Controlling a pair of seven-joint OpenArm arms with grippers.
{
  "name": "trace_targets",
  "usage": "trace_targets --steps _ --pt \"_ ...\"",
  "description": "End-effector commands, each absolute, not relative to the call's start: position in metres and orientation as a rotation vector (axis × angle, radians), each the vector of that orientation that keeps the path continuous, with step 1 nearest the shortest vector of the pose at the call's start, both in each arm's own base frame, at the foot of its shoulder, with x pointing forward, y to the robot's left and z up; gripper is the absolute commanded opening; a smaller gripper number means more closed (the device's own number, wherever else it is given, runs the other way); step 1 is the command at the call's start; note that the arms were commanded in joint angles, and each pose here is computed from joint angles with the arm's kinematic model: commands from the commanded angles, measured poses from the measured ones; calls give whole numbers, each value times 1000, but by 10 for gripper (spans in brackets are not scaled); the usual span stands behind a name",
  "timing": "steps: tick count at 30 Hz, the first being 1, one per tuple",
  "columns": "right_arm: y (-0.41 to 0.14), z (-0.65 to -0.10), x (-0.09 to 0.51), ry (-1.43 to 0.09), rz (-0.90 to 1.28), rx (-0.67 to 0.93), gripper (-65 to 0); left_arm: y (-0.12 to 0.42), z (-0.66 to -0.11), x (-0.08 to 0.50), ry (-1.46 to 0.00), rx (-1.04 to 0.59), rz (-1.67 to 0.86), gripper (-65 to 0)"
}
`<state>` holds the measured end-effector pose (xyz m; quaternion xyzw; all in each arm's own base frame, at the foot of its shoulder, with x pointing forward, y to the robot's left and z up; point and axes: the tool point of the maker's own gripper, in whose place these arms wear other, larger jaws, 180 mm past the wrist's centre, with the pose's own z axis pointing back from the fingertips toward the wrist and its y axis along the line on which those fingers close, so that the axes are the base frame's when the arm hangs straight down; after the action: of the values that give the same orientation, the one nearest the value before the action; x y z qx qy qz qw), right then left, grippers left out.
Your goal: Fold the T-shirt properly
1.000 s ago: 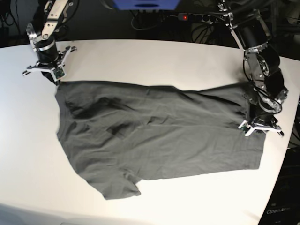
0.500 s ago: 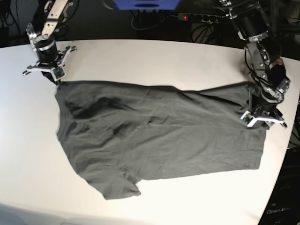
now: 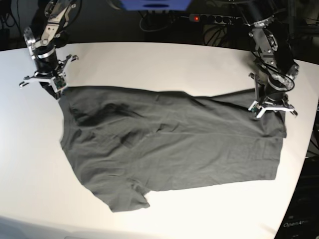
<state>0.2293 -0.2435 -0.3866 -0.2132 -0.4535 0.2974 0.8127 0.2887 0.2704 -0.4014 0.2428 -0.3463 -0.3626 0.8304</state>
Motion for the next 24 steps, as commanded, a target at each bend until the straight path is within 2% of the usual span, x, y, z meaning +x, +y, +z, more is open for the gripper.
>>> trace_targets --steps 1,11,17,24 --pt "-239 -370 239 -1028 646 -472 -647 273 -393 290 -759 533 -772 -619" --pt "-209 -369 247 -1074 676 -410 -647 271 -405 284 -734 508 -766 -619" --pt "-181 -378 247 -1066 696 -300 -647 279 -413 279 -714 498 -734 -619" --pt "-174 -385 250 -1063 691 -261 -647 285 -420 274 -691 491 -721 -619"
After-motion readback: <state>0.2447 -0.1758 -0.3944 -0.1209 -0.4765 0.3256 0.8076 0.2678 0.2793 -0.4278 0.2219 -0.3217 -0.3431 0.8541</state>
